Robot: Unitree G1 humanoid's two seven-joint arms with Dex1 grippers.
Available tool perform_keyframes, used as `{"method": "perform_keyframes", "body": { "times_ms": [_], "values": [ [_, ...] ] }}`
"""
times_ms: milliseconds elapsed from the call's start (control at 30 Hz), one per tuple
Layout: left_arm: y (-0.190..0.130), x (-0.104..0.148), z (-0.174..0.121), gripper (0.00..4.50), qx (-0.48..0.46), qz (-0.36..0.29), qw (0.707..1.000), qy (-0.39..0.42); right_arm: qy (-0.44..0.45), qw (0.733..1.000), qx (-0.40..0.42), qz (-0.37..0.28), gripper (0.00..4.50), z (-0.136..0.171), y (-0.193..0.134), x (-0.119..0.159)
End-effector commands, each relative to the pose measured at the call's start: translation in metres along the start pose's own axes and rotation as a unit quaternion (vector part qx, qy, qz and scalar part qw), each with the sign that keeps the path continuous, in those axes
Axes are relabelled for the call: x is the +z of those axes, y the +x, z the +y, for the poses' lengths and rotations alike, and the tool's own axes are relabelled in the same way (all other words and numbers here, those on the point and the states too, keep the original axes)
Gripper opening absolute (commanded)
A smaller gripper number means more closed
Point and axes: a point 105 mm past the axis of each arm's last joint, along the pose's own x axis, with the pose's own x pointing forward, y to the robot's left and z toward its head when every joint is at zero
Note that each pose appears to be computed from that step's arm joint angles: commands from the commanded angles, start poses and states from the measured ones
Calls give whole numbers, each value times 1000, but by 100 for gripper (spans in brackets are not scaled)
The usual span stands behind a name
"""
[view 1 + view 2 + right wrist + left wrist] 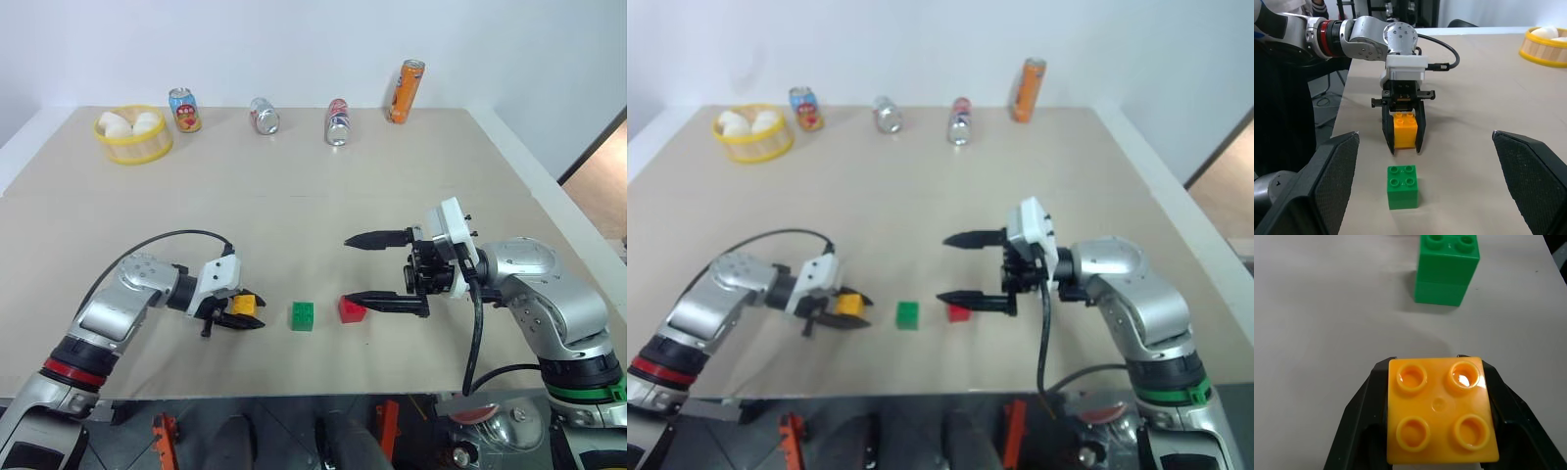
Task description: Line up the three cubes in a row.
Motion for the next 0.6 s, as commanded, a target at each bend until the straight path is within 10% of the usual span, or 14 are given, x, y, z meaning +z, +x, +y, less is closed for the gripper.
{"method": "perform_keyframes", "body": {
  "times_ms": [33, 600],
  "values": [
    [4, 12, 4, 141, -3, -8, 1000, 15, -26, 1000, -7, -9, 450, 3, -5, 14],
    [11, 1, -3, 141, -31, 12, 999, -2, -19, 1000, -12, -8, 450, 6, -6, 13]
  ]
}}
